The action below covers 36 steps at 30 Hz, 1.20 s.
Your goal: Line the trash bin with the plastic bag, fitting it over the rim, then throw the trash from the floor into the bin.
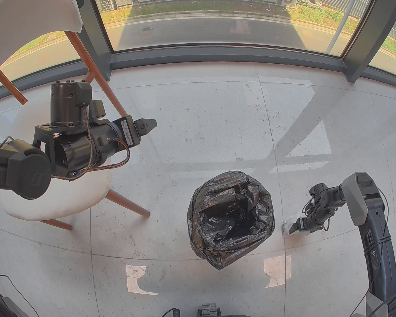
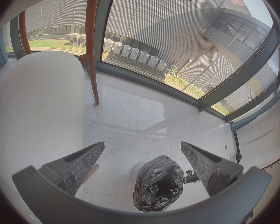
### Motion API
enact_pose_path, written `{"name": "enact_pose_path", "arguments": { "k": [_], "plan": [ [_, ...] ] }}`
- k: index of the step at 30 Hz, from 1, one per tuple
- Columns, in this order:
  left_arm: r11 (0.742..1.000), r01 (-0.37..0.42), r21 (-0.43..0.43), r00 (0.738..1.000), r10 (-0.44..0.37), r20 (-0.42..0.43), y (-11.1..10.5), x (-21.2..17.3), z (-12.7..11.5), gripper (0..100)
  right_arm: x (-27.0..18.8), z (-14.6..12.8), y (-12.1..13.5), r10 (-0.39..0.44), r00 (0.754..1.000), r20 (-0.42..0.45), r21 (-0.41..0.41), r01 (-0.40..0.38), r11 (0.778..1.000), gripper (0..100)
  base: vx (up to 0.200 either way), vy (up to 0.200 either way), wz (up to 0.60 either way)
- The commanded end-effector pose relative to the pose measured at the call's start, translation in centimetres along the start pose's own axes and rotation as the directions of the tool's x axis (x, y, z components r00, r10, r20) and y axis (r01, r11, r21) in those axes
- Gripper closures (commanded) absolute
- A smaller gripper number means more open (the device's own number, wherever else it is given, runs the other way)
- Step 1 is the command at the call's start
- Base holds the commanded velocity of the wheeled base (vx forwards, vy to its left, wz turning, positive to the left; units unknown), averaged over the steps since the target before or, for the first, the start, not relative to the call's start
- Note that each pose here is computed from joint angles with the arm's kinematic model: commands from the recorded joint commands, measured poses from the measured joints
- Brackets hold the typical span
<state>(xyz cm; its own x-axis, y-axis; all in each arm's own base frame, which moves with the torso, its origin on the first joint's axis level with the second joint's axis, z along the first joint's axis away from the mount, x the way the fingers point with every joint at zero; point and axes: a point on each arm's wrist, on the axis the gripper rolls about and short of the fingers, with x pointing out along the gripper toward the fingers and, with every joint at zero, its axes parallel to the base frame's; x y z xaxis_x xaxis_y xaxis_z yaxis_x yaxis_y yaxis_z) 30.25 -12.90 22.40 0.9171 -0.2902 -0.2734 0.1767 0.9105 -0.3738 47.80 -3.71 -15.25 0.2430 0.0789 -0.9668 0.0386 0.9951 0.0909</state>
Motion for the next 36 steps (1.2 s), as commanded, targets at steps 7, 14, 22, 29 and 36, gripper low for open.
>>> {"name": "enact_pose_path", "arguments": {
  "k": [7, 14, 22, 29, 36],
  "plan": [
    [1.0, -0.004, -0.006, 1.0, 0.004, 0.024, 0.2, 0.0, 0.7, 0, 4.9, -4.5, -0.5, 0.008, 0.975, -0.221, -0.036, -0.016, 0.999, 0, 0.0, 0.0, 0.0],
    [1.0, 0.013, -0.005, 0.999, -0.013, 0.048, -0.2, -0.1, 1.5, 0, -10.7, -1.5, -1.7, 0.077, 0.925, -0.373, 0.042, -0.066, 0.997, 0, 0.0, 0.0, 0.0],
    [1.0, 0.019, -0.006, 0.999, -0.019, 0.036, -0.5, 0.5, 1.1, 0, -22.3, -3.5, -2.3, 0.148, 0.816, -0.559, 0.068, -0.133, 0.989, 0, 0.0, 0.0, 0.0],
    [1.0, 0.013, -0.01, 0.999, -0.012, 0.032, -0.3, 0.2, 1.0, 0, -23.4, -3.1, -2.5, 0.046, 0.994, 0.097, -0.085, -0.038, 0.996, 0, 0.0, 0.0, 0.0],
    [1.0, 0.007, -0.021, 1.0, -0.007, 0.019, -0.1, 0.1, 0.6, 0, -13.7, -5.2, 0.5, 0.074, 0.87, 0.488, -0.238, 0.051, 0.97, 0, 0.0, 0.0, 0.0]
  ]
}}
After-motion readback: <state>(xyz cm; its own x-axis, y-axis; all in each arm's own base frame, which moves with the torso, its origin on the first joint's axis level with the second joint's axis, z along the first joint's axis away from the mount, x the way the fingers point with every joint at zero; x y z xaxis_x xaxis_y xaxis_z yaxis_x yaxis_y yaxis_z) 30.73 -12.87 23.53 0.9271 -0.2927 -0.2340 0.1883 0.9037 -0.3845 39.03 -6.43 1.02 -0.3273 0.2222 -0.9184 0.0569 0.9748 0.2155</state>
